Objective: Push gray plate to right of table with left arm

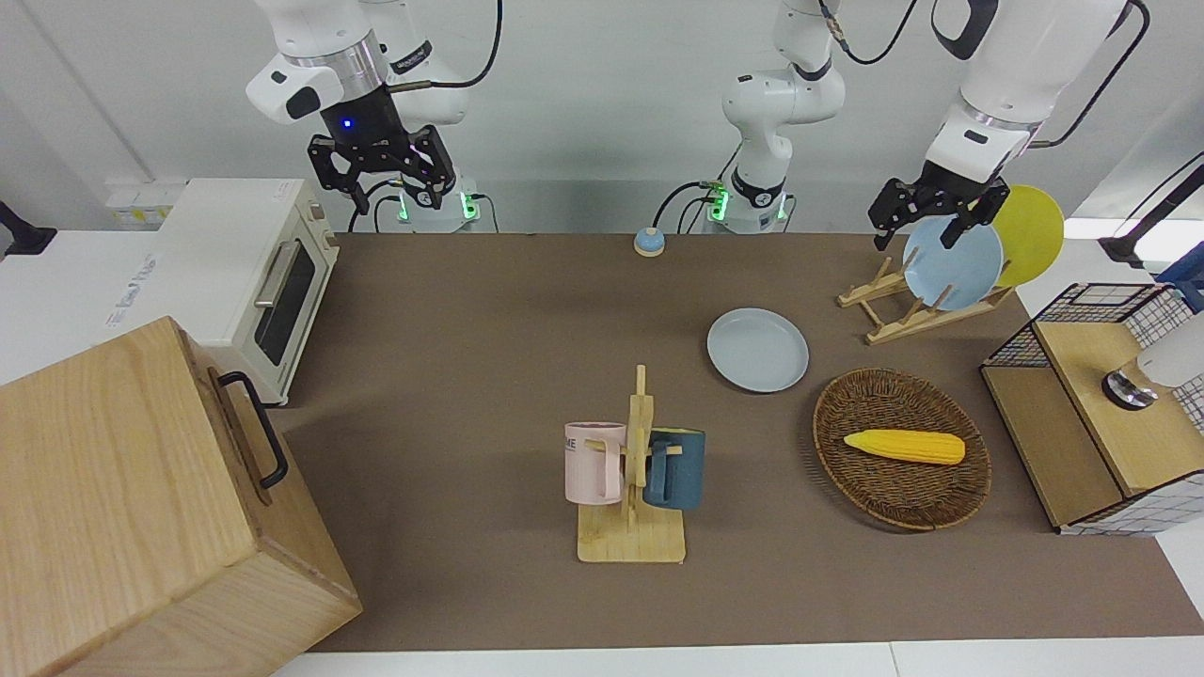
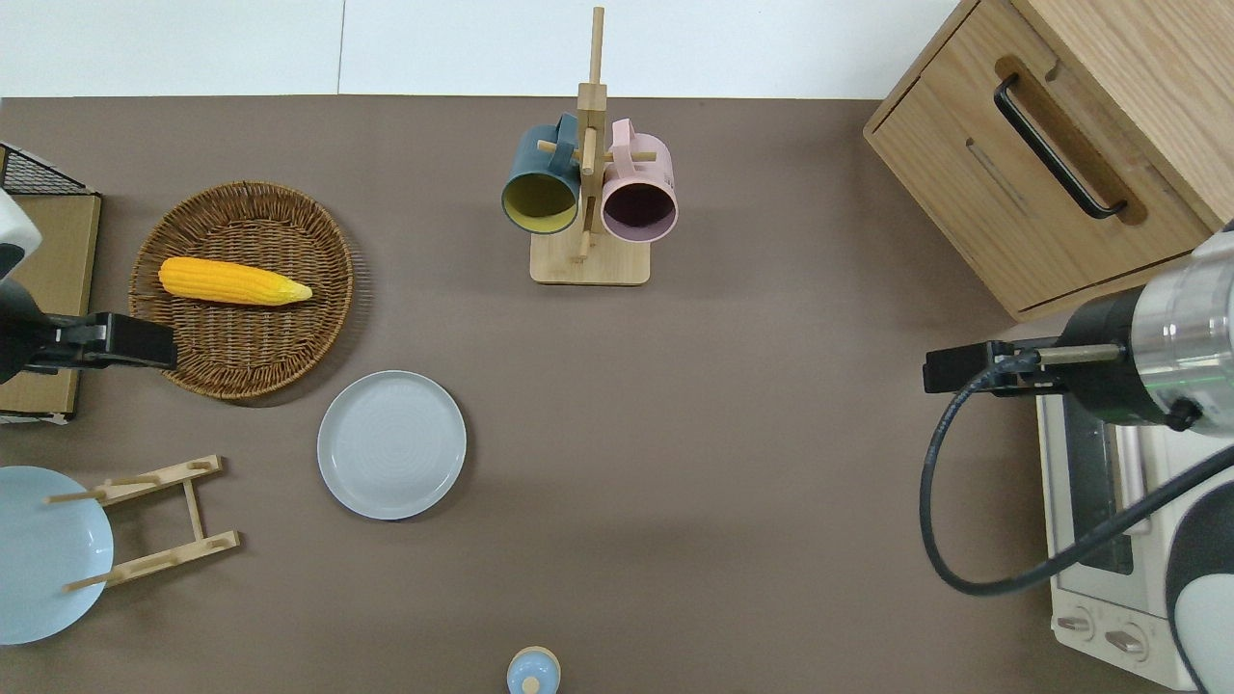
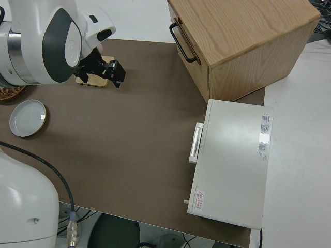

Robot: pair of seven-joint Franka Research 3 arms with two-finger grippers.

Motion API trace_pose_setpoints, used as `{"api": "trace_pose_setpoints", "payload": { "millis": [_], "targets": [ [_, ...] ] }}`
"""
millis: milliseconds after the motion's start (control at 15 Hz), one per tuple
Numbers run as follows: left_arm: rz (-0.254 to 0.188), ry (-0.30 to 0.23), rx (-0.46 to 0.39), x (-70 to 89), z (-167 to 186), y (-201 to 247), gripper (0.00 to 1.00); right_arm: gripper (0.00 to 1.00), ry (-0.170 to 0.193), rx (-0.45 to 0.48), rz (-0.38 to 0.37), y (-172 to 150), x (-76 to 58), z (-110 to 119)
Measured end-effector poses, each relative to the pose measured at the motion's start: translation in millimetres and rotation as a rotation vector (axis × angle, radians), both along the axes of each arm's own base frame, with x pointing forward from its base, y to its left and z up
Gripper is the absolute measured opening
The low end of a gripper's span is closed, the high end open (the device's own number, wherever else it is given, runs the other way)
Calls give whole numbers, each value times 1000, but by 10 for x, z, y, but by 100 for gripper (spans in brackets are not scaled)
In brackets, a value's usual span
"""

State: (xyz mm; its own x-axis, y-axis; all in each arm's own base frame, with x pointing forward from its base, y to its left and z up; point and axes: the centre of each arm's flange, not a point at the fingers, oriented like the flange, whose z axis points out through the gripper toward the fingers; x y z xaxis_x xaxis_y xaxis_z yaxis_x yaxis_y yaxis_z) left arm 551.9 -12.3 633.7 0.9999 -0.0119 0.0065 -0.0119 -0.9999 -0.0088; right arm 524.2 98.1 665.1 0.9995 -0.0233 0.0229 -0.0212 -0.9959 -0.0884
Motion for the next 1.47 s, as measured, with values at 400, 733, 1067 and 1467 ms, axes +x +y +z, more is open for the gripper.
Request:
{"api": "trace_pose_setpoints", "payload": {
  "millis": [400, 733, 1067, 1467],
  "targets": [
    [-8, 9, 2, -45, -33, -42, 100, 100, 0, 0, 0, 0, 0, 0],
    [-4, 7, 3, -54, -20, -22, 100, 100, 0, 0, 0, 0, 0, 0],
    [-7, 11, 3, -62, -38, -40, 100, 100, 0, 0, 0, 0, 0, 0],
    [-7, 28, 2, -1, -505, -37, 99, 100, 0, 0, 0, 0, 0, 0]
  ]
}}
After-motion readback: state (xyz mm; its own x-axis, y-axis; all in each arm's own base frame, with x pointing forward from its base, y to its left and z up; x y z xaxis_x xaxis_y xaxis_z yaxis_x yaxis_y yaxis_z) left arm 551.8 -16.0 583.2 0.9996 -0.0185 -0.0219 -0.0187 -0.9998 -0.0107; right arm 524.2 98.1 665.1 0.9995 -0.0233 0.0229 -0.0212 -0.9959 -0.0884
